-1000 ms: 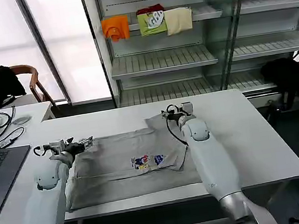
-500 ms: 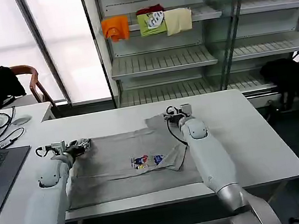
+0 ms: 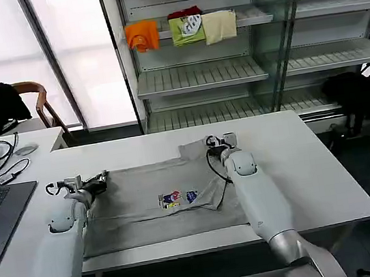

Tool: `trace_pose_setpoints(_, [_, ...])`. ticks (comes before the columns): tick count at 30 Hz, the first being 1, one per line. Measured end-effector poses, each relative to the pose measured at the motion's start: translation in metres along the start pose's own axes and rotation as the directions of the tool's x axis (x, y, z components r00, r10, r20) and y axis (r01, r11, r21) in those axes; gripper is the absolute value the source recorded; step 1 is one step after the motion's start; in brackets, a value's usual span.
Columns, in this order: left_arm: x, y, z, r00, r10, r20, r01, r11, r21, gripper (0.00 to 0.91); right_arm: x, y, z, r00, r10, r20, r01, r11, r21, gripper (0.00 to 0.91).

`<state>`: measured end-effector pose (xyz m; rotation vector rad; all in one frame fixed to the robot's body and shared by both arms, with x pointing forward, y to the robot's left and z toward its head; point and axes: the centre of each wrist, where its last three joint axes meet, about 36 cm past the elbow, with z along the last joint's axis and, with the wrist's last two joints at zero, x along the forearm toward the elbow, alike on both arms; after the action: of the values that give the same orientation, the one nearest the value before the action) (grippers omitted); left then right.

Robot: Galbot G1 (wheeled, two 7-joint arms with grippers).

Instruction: Fold and organize the clothes.

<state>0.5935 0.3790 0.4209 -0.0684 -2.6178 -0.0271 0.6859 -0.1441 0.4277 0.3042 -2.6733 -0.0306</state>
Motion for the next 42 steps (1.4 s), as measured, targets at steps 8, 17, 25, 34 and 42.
trace_pose_setpoints(8, [0.005,0.002,0.002,1.0,0.006,0.015,-0.007,0.999,0.036,0.0,0.01,0.004,-0.004,0.999,0.003,0.05,-0.002,1.0,-0.015,0.0])
trace_pose_setpoints(17, [0.027,0.008,-0.01,0.996,-0.007,0.085,0.0,0.996,0.087,0.0,0.043,0.02,-0.015,0.992,-0.015,0.122,0.019,0.999,-0.039,0.0])
trace_pose_setpoints(25, [0.064,0.009,-0.02,0.986,0.018,0.167,-0.034,0.995,0.095,0.0,0.088,0.036,-0.013,0.983,-0.046,0.176,0.057,0.997,-0.061,0.0])
trace_pose_setpoints(34, [0.105,-0.001,-0.003,0.974,0.083,0.212,-0.103,0.991,0.085,0.0,0.153,0.016,0.017,0.976,-0.026,0.217,0.039,0.997,-0.059,0.0])
trace_pose_setpoints(42, [0.136,-0.001,0.021,0.968,0.132,0.215,-0.154,0.984,0.089,0.0,0.208,0.009,0.05,0.975,-0.021,0.221,0.031,0.999,-0.042,0.0])
